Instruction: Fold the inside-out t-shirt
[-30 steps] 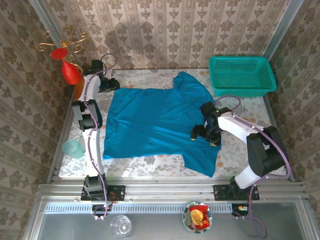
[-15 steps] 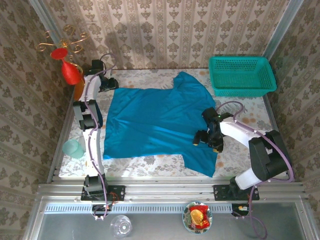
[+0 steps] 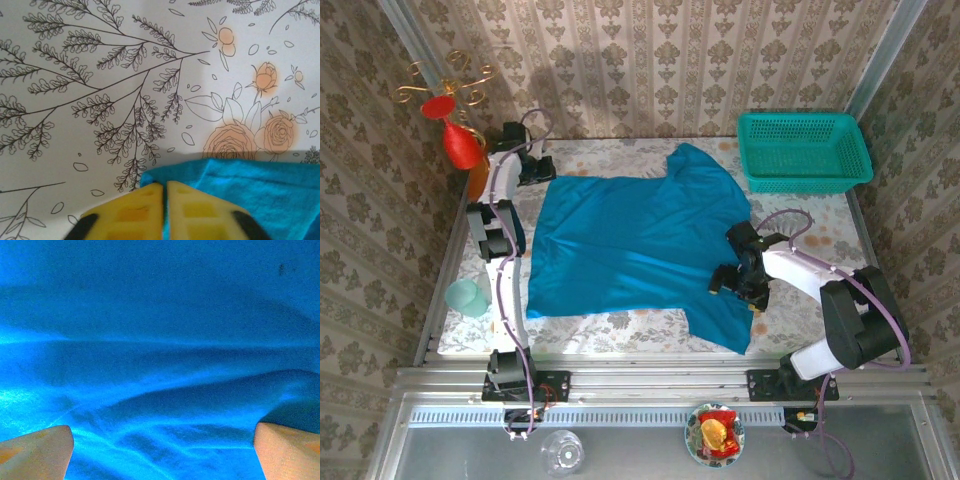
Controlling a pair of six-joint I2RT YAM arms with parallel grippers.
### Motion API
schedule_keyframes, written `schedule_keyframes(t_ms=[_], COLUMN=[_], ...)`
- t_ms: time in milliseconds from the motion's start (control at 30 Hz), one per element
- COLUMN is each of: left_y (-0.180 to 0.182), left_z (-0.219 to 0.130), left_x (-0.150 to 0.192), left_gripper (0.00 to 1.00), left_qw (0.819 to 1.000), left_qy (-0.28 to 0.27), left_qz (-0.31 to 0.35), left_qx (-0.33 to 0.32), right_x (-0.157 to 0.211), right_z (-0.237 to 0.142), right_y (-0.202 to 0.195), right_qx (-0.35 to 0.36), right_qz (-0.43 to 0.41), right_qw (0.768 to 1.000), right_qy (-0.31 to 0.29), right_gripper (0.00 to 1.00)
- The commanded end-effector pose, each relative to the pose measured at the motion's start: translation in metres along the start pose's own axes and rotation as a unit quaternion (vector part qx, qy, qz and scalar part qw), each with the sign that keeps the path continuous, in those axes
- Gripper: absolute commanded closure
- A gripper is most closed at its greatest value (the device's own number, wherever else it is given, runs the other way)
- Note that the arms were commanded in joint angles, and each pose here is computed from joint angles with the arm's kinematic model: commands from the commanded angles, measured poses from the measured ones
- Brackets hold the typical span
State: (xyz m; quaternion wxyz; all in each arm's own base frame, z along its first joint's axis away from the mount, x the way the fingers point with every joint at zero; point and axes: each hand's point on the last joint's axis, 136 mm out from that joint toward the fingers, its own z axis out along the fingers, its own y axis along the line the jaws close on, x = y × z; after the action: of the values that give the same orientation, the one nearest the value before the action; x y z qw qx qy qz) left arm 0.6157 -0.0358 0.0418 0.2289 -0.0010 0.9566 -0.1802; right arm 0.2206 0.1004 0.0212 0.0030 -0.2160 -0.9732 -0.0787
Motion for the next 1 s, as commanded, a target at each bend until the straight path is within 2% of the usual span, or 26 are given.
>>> schedule_keyframes(t_ms=[0, 100, 367, 800, 967], left_y=[0.008, 0.013, 0.030, 0.068, 0.069], left_z=[0.004, -0.001, -0.010, -0.014, -0.019], left_x=[0.002, -0.006, -0.029, -0.025, -0.029], left_gripper=[0.96, 1.00, 1.00, 1.00, 1.00], left_qw=[1.000, 1.000, 0.994, 0.982, 0.982], left_qy=[0.001, -0.014, -0.062, -0.056, -0.063], left_qz=[-0.008, -0.005, 0.015, -0.041, -0.055], left_qx=[0.005, -0.010, -0.084, -0.174, -0.170], right_x=[0.001, 0.005, 0.012, 0.021, 0.021], right_z=[0.008, 0.014, 0.021, 0.024, 0.020], right_y=[-0.013, -0.018, -0.025, -0.029, -0.024], right_qx=[0.021, 0.023, 0.025, 0.022, 0.007], right_qz=[0.031, 0.049, 0.064, 0.068, 0.065], right_qw=[0.999, 0.999, 0.997, 0.997, 0.998], right_qy=[-0.002, 0.004, 0.016, 0.029, 0.025], right_gripper=[0.06, 0.05, 0.04, 0.05, 0.05])
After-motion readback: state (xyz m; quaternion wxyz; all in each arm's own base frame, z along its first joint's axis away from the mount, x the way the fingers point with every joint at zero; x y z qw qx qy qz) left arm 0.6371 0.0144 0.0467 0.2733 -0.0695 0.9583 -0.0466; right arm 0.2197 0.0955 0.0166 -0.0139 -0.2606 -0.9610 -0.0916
